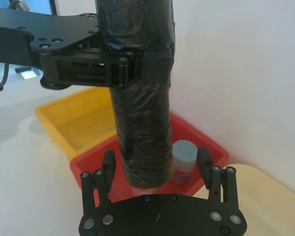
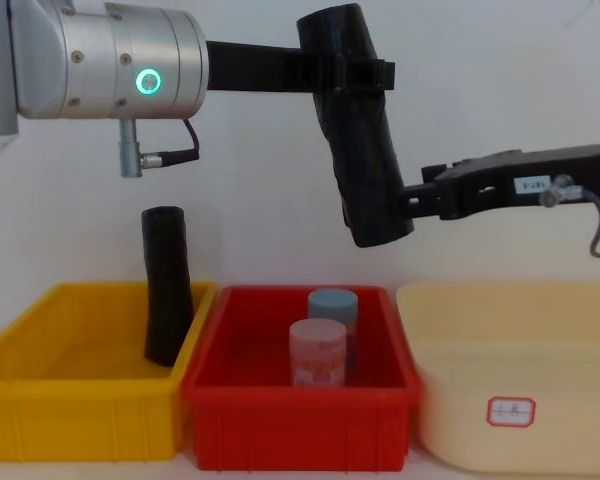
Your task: Pick up the garbage bag with the one hand and transfer it to the other hand.
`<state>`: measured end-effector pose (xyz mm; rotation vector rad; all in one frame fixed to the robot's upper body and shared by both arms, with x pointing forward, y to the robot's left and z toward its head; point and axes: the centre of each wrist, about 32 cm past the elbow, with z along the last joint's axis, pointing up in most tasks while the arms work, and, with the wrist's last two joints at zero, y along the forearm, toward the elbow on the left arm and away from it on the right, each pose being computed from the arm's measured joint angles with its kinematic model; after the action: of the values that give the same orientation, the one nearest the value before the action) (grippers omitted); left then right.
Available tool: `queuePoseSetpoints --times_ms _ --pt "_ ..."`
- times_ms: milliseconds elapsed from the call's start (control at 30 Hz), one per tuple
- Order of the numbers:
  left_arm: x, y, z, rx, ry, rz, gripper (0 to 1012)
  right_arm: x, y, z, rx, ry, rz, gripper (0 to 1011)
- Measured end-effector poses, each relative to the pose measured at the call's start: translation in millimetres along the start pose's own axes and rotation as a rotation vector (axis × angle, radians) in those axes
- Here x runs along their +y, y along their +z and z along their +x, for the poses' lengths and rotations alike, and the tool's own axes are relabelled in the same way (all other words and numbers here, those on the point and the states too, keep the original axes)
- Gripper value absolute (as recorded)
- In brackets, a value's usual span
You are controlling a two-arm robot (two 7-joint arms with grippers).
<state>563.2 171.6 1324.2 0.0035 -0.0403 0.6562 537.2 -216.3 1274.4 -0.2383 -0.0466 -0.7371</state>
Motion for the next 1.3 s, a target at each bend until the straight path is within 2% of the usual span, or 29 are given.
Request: queuePoseSetpoints --times_ms 500,967,1300 --pt "0.0 0.0 0.0 0.0 0.0 0.0 466 23.4 3.6 -2.9 -0.003 0.028 0.009 1002" --pt "0.0 0.0 0.0 0.0 0.0 0.0 466 43.7 0.8 -8.8 0.003 0.058 0.007 1001" --pt "0.1 0.0 0.1 0.0 0.001 0.0 466 53.4 -1.2 -8.3 0.005 0.065 0.008 1001"
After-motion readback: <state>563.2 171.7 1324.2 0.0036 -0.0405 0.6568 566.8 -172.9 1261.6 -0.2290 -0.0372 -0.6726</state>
